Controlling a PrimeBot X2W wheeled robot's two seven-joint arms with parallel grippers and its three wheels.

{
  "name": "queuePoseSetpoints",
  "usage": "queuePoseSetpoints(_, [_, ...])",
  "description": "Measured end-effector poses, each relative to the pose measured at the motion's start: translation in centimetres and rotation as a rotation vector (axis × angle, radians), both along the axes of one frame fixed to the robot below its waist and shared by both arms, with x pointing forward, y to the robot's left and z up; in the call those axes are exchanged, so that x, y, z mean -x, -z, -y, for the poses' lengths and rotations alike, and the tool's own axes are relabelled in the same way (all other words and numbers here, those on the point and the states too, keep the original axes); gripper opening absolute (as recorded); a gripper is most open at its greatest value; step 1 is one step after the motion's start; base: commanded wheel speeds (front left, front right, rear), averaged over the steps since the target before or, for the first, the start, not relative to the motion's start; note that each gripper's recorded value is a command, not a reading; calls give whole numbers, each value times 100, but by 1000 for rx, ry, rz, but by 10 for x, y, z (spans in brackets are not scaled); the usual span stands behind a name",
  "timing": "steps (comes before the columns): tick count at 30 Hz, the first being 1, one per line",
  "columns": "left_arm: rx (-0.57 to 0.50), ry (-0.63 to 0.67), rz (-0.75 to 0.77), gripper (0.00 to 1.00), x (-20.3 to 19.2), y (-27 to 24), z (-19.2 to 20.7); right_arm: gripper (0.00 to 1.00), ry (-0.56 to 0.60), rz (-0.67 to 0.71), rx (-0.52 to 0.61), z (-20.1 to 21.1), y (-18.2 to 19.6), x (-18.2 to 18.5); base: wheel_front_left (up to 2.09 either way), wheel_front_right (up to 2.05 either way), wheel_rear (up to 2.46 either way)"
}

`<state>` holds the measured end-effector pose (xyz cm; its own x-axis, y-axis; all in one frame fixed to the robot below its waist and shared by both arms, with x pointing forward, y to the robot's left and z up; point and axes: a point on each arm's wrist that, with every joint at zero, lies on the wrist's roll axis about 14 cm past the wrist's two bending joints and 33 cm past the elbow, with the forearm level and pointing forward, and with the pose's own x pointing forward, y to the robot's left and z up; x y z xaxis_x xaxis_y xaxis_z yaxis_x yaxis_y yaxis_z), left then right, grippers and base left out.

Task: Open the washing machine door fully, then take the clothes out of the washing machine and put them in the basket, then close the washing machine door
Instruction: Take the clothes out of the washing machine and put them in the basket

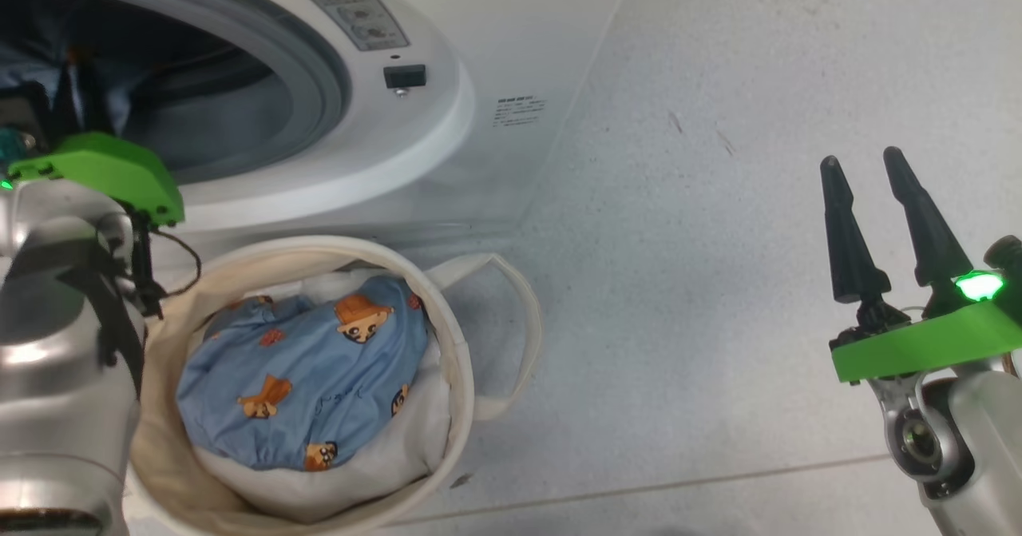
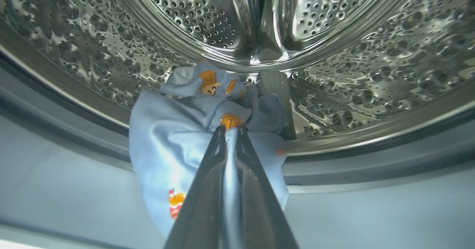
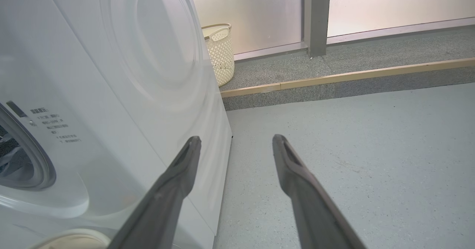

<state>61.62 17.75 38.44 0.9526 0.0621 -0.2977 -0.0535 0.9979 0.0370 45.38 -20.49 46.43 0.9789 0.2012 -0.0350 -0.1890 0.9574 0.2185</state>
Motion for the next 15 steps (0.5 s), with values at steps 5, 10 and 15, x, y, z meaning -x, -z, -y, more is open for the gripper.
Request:
queuePoseSetpoints(5, [63,30,39,0,15,-16,7,100,-6,21,-8,-3,-11,5,0,0,0])
queuePoseSetpoints(10, [90,40,81,0,31,-36,1,100,-23,66,-19,-10,-29,8,0,0,0])
queuePoseSetpoints(15, [106,57,142,0,44,-64,-1,100,-35,73,-31,-16,-35,19,0,0,0])
